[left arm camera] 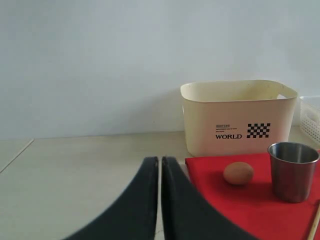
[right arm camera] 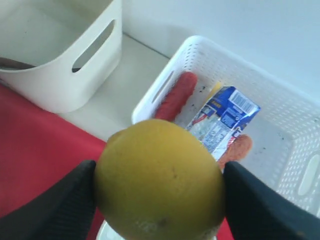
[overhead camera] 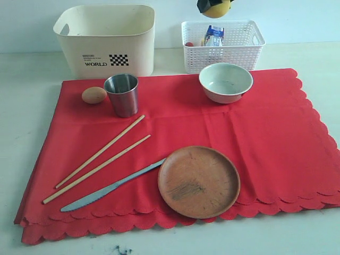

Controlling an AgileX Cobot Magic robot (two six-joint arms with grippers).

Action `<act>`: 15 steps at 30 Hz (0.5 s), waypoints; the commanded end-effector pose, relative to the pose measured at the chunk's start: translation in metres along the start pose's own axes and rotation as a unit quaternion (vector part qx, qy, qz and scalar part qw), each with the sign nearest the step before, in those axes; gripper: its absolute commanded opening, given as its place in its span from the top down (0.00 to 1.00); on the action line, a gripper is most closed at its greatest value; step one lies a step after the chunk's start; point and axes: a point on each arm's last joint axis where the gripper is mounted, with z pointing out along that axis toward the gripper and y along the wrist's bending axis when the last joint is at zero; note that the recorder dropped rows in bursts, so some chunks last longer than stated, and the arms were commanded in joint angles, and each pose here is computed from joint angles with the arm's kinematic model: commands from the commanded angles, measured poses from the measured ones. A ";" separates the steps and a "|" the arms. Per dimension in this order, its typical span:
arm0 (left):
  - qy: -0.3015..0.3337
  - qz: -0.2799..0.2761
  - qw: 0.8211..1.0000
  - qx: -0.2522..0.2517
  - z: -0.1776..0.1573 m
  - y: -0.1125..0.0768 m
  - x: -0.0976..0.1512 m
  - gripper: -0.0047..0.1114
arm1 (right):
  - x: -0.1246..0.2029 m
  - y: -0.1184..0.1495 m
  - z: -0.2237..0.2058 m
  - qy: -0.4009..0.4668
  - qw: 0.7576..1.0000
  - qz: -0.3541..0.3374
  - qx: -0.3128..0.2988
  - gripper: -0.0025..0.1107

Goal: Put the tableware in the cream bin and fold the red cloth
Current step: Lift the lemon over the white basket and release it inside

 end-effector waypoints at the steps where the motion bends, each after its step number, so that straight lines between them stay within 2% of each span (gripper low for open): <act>1: -0.003 -0.004 1.000 0.002 -0.001 0.000 0.000 0.92 | -0.006 -0.013 -0.006 -0.039 0.999 0.014 0.021 0.98; 15: -0.003 -0.004 1.000 0.002 -0.001 0.000 0.000 0.92 | -0.001 -0.033 0.038 -0.083 0.991 0.057 0.087 0.98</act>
